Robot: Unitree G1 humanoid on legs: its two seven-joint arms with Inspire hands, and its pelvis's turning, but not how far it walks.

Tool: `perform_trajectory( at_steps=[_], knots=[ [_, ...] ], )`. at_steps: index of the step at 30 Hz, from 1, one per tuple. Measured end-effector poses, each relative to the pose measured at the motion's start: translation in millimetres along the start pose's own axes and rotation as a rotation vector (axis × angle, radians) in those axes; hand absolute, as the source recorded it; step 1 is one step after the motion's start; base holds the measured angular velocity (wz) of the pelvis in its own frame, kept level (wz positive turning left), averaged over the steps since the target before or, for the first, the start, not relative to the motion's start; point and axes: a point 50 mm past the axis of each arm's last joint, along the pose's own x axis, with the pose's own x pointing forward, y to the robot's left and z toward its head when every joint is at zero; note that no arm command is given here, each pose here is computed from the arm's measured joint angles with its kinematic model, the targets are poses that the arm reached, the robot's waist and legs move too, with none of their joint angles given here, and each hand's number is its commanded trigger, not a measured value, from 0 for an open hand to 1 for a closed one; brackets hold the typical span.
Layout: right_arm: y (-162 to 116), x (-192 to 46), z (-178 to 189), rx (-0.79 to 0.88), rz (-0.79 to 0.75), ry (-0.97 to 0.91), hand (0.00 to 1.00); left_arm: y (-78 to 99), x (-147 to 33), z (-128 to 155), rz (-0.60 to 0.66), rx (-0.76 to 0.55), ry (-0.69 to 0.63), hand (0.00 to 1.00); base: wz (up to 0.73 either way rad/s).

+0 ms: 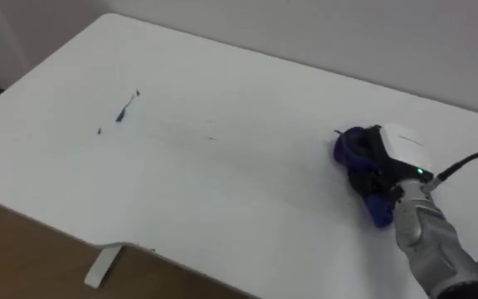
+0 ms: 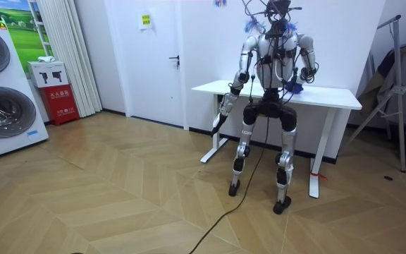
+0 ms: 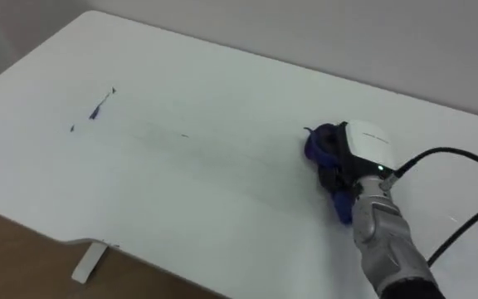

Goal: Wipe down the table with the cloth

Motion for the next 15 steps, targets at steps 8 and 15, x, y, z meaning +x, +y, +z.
perform_trajectory(
  at_steps=[8, 15],
  knots=[
    [10.6, -24.4, -38.9, 0.046, -0.037, 0.125, 1.00, 2.3, -0.2, 9.5, -0.008, 0.013, -0.055, 0.00, 0.12],
    [14.4, -8.3, -26.3, 0.004, 0.028, 0.152, 1.00, -11.1, 1.9, 38.7, -0.038, 0.020, -0.136, 0.00, -0.11]
  ],
)
